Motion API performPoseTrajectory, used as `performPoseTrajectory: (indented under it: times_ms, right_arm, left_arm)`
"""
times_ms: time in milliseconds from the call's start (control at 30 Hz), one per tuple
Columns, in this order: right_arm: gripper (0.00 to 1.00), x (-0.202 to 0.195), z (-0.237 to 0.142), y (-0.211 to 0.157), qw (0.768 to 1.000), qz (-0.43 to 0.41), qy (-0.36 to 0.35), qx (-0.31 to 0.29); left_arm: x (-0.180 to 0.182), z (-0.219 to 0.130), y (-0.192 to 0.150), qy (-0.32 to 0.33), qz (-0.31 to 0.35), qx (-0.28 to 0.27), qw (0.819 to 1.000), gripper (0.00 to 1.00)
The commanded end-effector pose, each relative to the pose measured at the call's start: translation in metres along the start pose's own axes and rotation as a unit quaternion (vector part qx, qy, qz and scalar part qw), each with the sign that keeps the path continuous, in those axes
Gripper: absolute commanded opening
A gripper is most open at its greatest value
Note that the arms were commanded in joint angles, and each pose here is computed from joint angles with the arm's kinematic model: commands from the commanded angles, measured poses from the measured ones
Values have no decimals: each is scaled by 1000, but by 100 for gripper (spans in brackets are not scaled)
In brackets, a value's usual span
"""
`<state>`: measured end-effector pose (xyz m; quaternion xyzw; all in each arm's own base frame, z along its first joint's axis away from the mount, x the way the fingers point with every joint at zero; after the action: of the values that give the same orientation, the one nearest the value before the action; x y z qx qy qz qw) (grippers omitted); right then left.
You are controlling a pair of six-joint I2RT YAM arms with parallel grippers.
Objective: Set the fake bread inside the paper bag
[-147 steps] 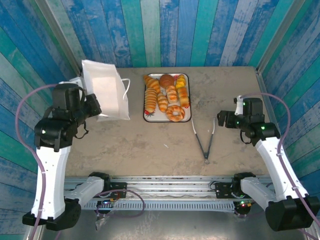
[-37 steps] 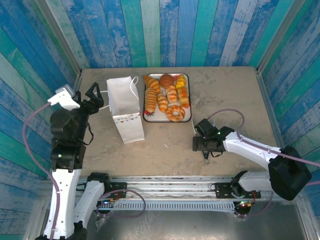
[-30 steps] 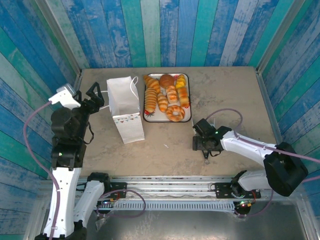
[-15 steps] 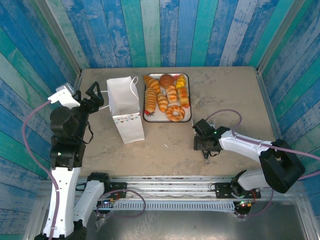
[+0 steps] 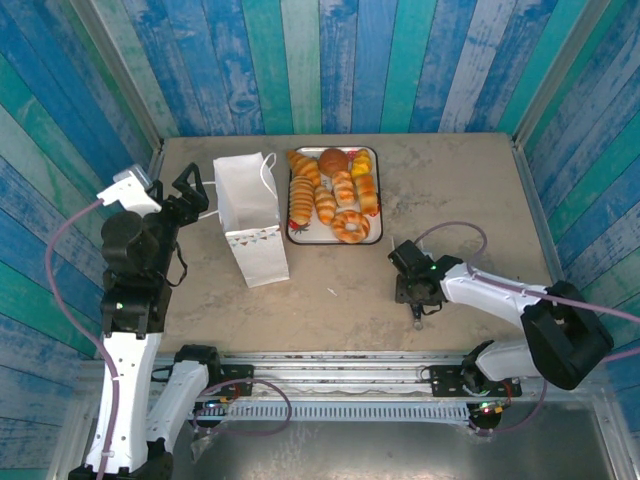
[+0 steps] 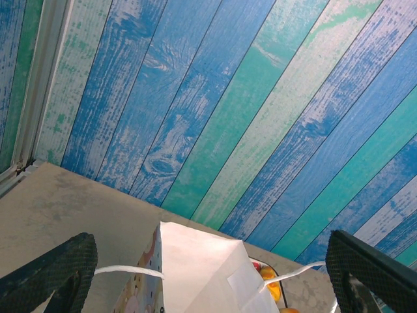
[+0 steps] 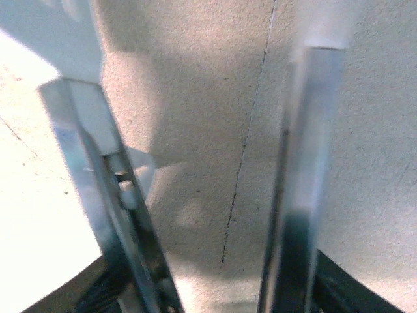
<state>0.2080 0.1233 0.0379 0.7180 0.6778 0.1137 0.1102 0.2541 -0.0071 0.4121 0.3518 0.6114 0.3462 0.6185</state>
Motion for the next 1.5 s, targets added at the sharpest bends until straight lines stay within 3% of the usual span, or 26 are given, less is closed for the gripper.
performPoseTrajectory:
  times_ms: [0,367,700,900,1133,1467]
  right_arm:
    - [51,-6,-10,5,1000,6,-7,-16]
    - [50,-10,-55,33,997,-10,1,-71]
    - [51,-19,-132,83,987,-23,53,-153]
    - [52,-19,-173,103,980,-53,80,-177]
    - [52,-4,-194,115,974,-94,110,-172]
    - [52,9,-187,118,974,-109,131,-149]
  left_arm:
    - [-2,-4,9,1,9,-14,1000,94]
    - [2,-6,9,14,23,-13,1000,94]
    - [5,-17,11,37,57,6,998,94]
    - [-11,-5,7,23,69,94,993,94]
    - [-18,38,-16,23,98,225,969,94]
    - [37,98,-40,66,127,324,935,94]
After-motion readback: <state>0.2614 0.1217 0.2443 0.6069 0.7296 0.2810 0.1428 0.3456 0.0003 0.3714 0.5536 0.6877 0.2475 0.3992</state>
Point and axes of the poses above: each hand's point on the last joint's axis, 136 mm out from that joint toward the fingers, its own z axis out along the fingers, its own x axis along the line the jaws close on, y = z × x, the point moved 2 cm from there along -z, back along the fingers, and after that the axes turned 3 degrees about -z, right-handed, at the moved point
